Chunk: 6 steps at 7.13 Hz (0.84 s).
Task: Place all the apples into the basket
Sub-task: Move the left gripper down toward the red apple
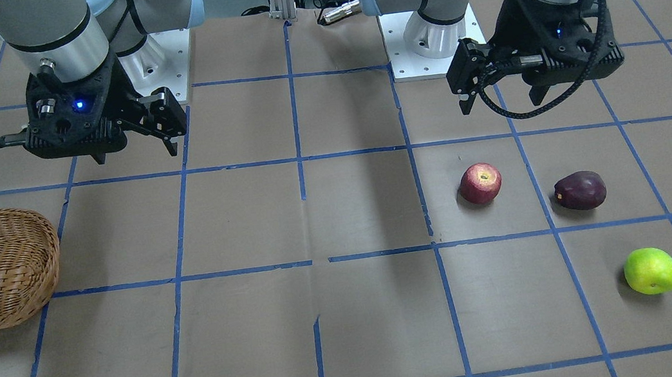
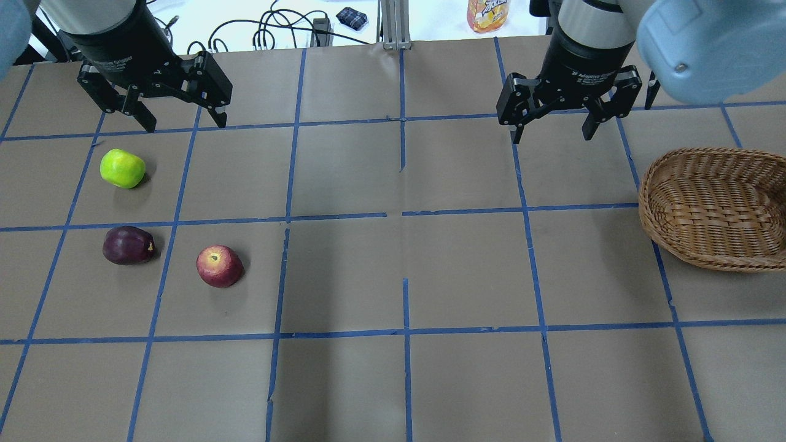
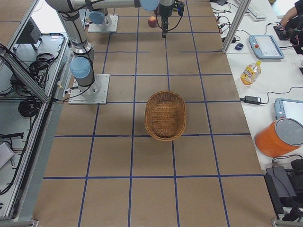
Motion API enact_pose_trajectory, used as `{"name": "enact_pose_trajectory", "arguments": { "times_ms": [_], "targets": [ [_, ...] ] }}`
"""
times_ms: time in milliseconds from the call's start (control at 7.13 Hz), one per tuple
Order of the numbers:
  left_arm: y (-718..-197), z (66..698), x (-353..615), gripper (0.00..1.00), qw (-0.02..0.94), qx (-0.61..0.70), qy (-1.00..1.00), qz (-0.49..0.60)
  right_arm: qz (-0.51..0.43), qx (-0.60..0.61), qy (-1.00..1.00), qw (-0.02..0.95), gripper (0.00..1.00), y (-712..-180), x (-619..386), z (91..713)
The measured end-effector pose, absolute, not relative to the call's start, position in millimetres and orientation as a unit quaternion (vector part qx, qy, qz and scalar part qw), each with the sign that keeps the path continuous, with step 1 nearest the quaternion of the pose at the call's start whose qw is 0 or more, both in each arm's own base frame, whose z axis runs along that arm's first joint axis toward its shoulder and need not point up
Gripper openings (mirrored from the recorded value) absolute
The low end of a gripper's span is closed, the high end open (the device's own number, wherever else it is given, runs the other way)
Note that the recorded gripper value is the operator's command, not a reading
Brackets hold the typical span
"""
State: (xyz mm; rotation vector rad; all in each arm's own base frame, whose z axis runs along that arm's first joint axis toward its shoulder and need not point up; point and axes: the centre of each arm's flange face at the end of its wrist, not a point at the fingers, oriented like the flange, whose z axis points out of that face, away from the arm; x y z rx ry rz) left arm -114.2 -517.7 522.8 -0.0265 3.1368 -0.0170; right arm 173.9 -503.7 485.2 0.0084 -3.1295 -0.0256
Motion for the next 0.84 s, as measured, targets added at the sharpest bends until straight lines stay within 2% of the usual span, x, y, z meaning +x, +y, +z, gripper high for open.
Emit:
{"name": "enact_pose_trajectory", "arguments": {
  "times_ms": [841],
  "targets": [
    [-502,514,-109,1.0,0.009,-0.013,1.0,0.021,-0.006,0.002,-1.0,0.005,1.0,-503,175,487]
  ]
}}
